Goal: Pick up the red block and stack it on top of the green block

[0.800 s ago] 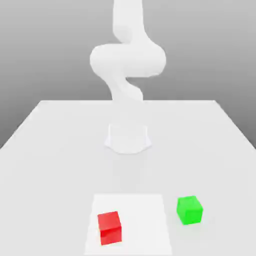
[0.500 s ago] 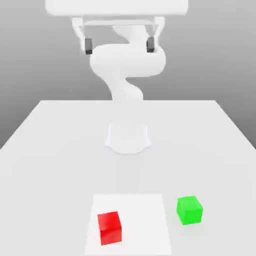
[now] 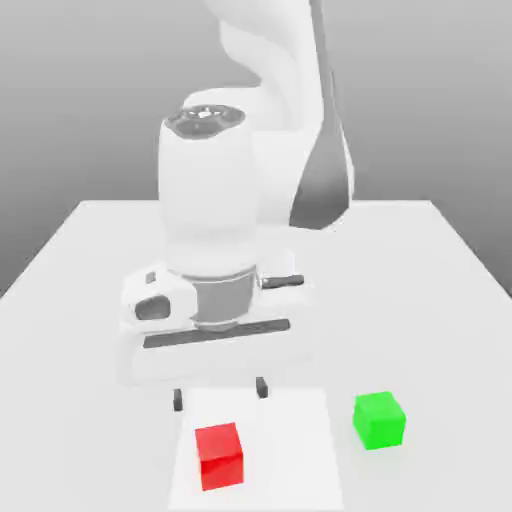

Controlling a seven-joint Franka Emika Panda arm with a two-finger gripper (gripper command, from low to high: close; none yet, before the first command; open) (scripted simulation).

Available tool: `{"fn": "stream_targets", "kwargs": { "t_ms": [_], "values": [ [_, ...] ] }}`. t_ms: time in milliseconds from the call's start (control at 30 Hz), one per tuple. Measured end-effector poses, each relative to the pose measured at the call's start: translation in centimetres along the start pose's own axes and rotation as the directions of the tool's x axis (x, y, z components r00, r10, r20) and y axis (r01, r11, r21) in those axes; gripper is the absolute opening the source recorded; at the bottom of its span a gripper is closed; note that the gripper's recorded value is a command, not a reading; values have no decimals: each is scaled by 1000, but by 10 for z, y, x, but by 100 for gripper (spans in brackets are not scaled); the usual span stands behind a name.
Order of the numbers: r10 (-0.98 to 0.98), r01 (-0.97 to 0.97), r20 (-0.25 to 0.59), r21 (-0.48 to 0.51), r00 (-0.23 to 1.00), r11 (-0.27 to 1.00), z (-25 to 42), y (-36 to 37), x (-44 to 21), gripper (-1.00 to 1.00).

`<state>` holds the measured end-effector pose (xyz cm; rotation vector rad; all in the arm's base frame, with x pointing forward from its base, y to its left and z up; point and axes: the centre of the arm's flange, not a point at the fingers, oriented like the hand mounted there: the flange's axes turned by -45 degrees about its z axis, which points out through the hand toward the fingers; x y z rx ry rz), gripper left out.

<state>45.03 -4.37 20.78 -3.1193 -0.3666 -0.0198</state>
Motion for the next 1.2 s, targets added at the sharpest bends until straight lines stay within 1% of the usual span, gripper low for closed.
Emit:
{"fn": "stream_targets", "kwargs": {
  "t_ms": [133,167,400,567,633,733,867,967,1067,1100,1200],
  "values": [
    [-4,4,12,0,1000,1000,50,0,-3,0],
    [-4,4,12,0,1000,1000,59,0,-4,-100],
    [-4,4,13,0,1000,1000,59,0,-4,-100],
    [-5,5,13,1,1000,1000,8,-1,-3,-100],
    [-27,26,12,9,1000,1000,-5,-33,1,-100],
    [-109,109,13,17,994,994,-19,-115,2,-100],
    [-195,195,13,10,981,981,-35,-211,-18,-100],
    [-210,210,12,5,978,978,-18,-233,-26,-100],
    [-178,178,12,3,984,984,13,-222,-25,-100],
    [-176,176,12,3,984,984,22,-221,-26,100],
    [-176,176,12,3,984,984,22,-221,-26,100]
  ]
}}
